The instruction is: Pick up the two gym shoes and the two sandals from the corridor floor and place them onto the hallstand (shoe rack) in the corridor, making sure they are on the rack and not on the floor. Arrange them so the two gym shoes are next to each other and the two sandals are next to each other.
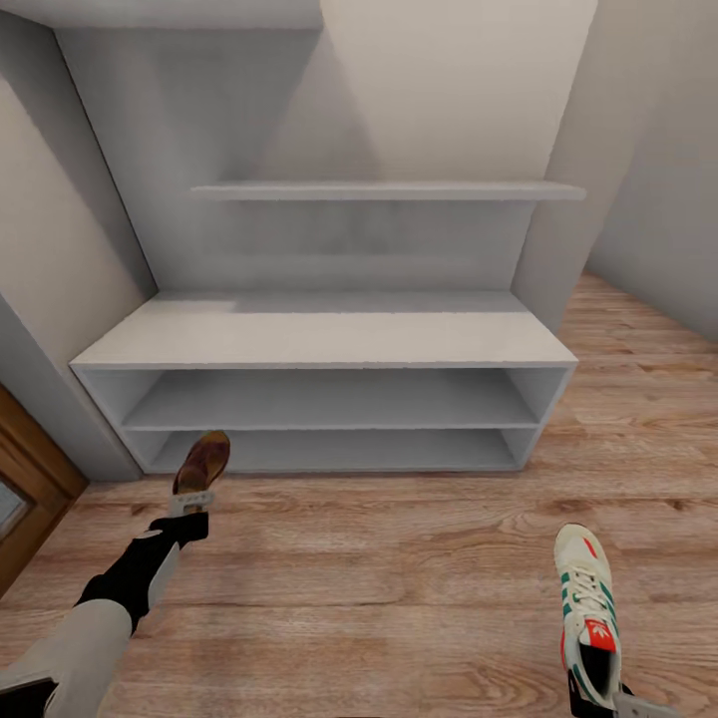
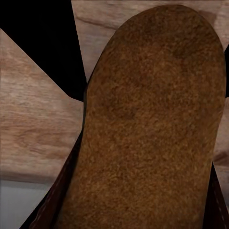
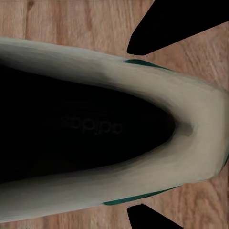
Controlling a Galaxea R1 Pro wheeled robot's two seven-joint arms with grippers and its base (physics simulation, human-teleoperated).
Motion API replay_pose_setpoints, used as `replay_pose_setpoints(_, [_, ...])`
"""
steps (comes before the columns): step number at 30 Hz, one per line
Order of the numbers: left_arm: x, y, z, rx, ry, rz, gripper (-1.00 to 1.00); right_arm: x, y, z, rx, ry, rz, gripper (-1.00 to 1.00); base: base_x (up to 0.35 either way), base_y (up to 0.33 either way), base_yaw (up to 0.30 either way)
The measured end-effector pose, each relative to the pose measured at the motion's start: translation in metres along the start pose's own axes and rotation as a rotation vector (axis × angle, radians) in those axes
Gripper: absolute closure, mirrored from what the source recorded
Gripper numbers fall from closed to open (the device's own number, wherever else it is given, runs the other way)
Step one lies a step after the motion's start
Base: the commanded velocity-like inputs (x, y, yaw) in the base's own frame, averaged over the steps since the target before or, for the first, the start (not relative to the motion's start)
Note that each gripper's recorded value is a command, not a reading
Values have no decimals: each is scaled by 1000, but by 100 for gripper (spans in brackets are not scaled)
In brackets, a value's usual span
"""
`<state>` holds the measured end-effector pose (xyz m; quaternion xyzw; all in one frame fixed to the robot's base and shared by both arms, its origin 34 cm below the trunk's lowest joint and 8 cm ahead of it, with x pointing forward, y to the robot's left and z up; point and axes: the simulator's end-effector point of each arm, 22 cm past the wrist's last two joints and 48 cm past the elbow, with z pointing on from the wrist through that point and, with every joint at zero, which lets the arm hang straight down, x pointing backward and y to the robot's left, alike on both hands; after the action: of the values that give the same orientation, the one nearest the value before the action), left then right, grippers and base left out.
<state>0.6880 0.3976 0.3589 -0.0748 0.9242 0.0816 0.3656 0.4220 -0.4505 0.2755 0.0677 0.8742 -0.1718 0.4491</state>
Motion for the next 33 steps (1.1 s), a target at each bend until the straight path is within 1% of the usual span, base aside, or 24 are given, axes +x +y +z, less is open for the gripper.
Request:
replay_pose_setpoints(3, [-9,3,-1,-13,-12,2,100,-1,-3,0,4,-1,-1,100,293,0,0])
replay_pose_setpoints(16, [-8,5,-1,-14,-10,2,100,0,-6,1,7,-1,-6,100,331,1,0])
replay_pose_setpoints(22, [-8,6,-1,-15,-10,0,100,-1,-10,1,13,-2,-6,100,334,76,0])
replay_pose_setpoints(24, [-8,7,-1,-16,-10,-2,100,0,-20,1,26,1,-13,100,334,125,0])
replay_pose_setpoints(26, [-8,7,-1,-16,-10,-2,100,4,-26,0,30,11,-21,100,333,132,0])
replay_pose_setpoints(27, [-8,7,-1,-16,-10,-3,100,12,-38,-3,51,32,-16,100,330,136,0])
replay_pose_setpoints(29, [-8,7,-1,-16,-9,-2,100,20,-57,-7,105,52,17,100,288,129,0])
replay_pose_setpoints(30, [-8,7,-1,-18,-9,-2,100,24,-73,-10,163,63,63,100,197,83,0])
replay_pose_setpoints(31, [-8,8,-1,-19,-10,-2,100,25,-78,-11,183,65,79,100,131,53,0])
replay_pose_setpoints(32, [-8,8,0,-20,-10,-2,100,25,-75,-11,169,66,66,100,67,27,0])
replay_pose_setpoints(33, [-8,8,0,-20,-9,-2,100,26,-76,-11,173,67,70,100,43,17,0])
